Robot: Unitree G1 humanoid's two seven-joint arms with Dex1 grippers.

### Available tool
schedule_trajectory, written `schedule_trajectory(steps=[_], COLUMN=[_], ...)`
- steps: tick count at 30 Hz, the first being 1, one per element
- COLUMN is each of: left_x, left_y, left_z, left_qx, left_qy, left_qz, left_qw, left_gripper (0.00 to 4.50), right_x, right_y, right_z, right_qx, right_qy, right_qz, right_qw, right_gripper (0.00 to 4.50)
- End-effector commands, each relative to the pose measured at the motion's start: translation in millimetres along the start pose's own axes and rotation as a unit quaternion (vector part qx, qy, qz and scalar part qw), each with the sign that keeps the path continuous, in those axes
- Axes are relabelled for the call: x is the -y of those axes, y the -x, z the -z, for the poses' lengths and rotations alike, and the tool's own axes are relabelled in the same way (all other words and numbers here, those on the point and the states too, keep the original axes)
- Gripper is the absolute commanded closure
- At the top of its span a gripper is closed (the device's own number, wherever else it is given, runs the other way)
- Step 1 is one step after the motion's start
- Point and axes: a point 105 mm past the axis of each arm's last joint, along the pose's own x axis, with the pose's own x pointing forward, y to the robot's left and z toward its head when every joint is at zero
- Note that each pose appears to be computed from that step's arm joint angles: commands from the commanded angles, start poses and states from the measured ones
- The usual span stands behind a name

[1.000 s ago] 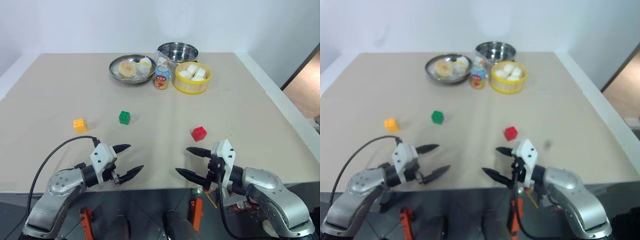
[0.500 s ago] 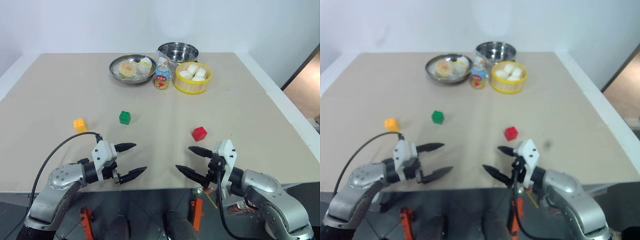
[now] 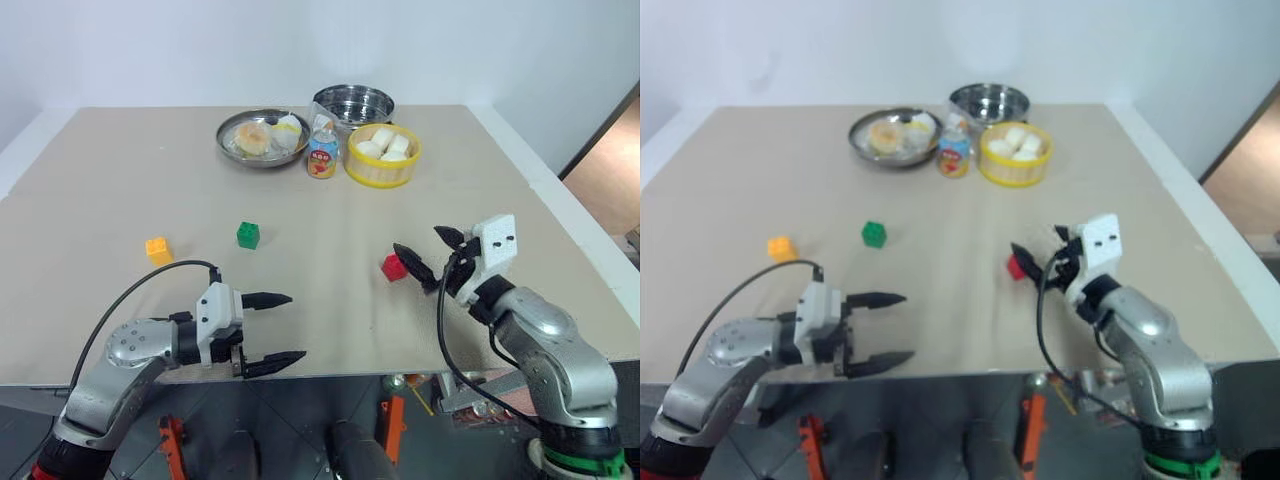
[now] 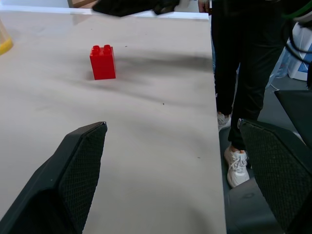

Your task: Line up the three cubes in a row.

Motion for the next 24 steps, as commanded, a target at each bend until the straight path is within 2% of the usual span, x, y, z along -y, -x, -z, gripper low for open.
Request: schedule_trajectory(steps=[1,12,15,17,18,19,24], left_x=[1.4,2.2,4.2,5.3,5.3,5.1,4.7], left_y=[2.6,7.7,8.1,8.3,8.6,9.1,10.8], left_z=[-4.6,4.4,6.5,7.3,7.4,7.5,8.3], left_qx=[0.002,-0.007,-0.007,-0.008,-0.008,-0.008,-0.011], left_qy=[-0.014,-0.012,-0.011,-0.011,-0.011,-0.012,-0.011], left_qz=[0.006,-0.009,-0.011,-0.012,-0.013,-0.015,-0.02], left_qw=[1.0,1.0,1.0,1.0,1.0,1.0,1.0], left_gripper=[0.05,0.05,0.05,0.0,0.0,0.0,0.0], right_x=[0.3,-15.7,-12.9,-10.3,-10.0,-9.7,-9.0], right_y=[-6.9,-16.1,-19.1,-20.9,-21.9,-22.9,-25.0], right_z=[-1.2,22.7,30.3,33.8,34.2,33.5,31.1], right_qx=[0.003,-0.051,-0.061,-0.066,-0.067,-0.065,-0.061], right_qy=[-0.023,-0.029,-0.037,-0.039,-0.043,-0.045,-0.043], right_qz=[-0.005,-0.052,-0.041,-0.035,-0.034,-0.033,-0.028], right_qw=[1.0,0.997,0.997,0.996,0.996,0.996,0.997], right_gripper=[0.0,0.0,0.0,0.55,0.69,1.18,2.98])
